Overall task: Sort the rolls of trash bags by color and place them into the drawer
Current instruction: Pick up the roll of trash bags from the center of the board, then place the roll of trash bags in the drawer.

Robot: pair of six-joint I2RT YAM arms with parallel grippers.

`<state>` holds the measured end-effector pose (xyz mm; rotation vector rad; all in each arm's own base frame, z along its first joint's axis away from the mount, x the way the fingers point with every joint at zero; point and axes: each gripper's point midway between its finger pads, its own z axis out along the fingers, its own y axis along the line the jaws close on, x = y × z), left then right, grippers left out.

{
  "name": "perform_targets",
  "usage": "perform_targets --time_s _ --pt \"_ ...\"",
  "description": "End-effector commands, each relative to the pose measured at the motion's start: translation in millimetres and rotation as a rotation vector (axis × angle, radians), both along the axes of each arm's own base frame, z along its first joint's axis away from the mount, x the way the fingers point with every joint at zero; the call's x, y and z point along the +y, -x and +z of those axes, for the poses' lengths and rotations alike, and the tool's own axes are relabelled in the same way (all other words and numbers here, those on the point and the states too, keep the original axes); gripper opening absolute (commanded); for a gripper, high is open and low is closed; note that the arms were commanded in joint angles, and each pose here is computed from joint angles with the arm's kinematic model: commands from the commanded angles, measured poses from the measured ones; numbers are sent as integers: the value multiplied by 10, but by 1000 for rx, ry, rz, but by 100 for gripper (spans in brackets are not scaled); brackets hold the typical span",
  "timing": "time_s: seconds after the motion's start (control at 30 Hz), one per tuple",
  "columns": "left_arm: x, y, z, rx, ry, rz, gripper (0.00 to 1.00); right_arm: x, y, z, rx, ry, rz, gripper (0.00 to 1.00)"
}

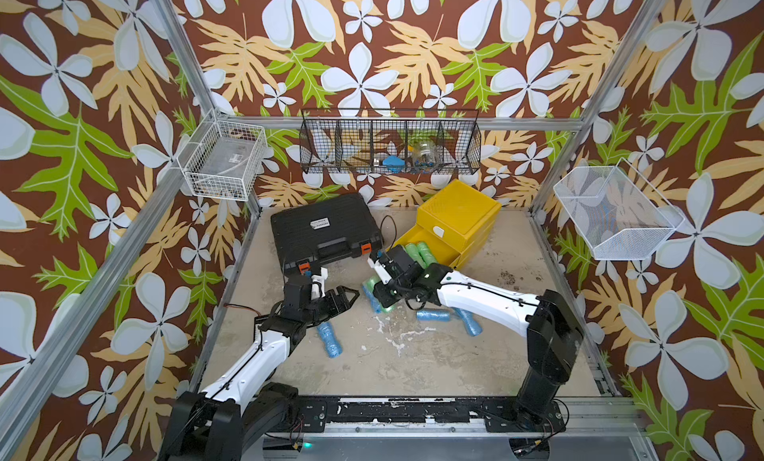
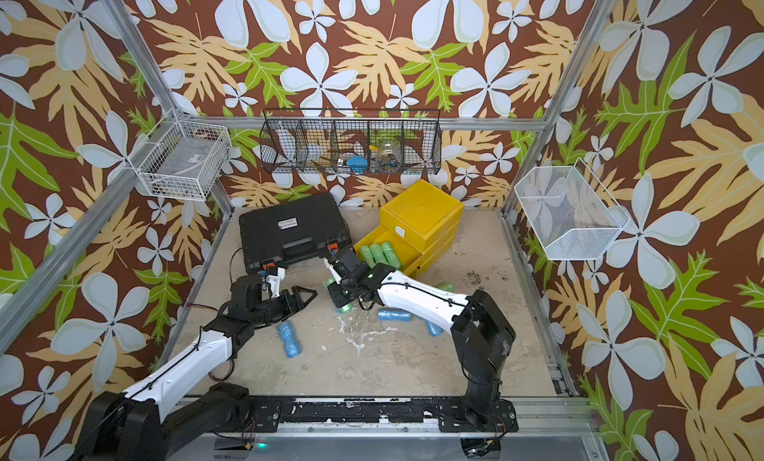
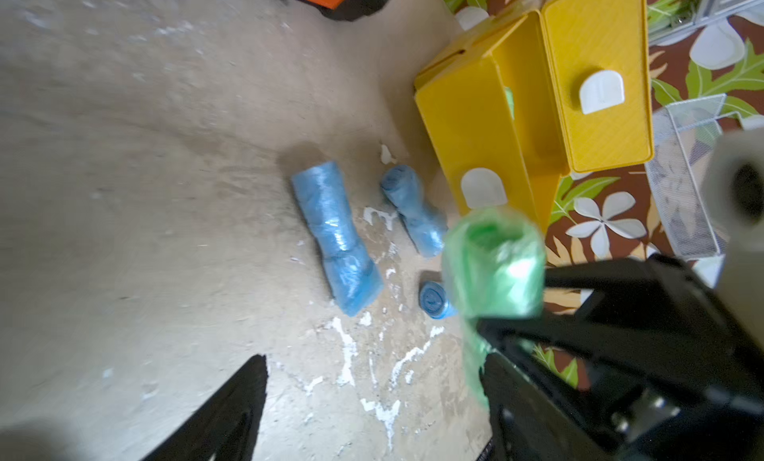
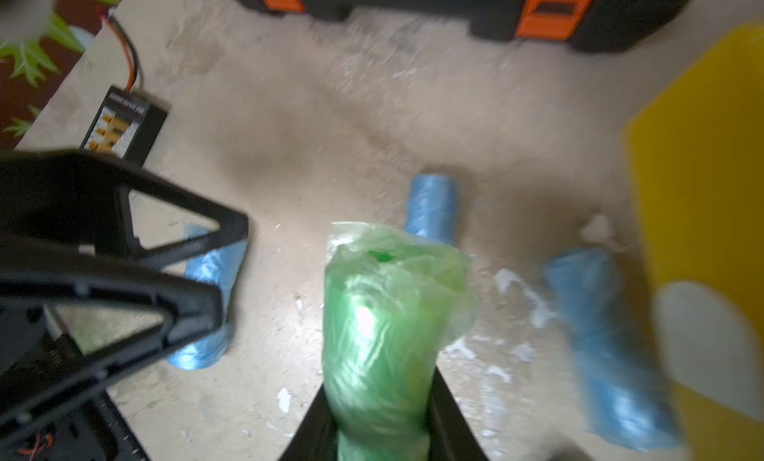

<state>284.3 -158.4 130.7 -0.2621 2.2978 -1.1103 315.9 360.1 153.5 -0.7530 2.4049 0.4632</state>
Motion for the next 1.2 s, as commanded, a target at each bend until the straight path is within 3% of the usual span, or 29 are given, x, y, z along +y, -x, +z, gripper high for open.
perform_targets --time_s 0.0,0.3,0.6,0.7,0.83,1.03,1.17 --pt "-261 -68 271 -73 60 -71 84 -417 -300 180 -116 138 -64 30" --pt "-652 -93 410 -82 117 -144 84 -1254 -1083 549 -338 352 -283 31" --pt "-652 -31 377 -74 124 -150 84 -1395 -1318 368 -397 506 -292 34" --pt "-647 -15 370 -72 126 -150 85 -1445 -1357 307 -395 544 -305 42" --pt "-637 -8 368 -72 127 -146 84 -1456 -1369 271 -391 557 -309 52" --pt "-630 -3 381 -75 129 -143 85 -1413 -1332 311 -380 514 -302 53" --pt "-633 -8 394 -77 131 -142 84 -1327 -1245 488 -375 400 -292 53"
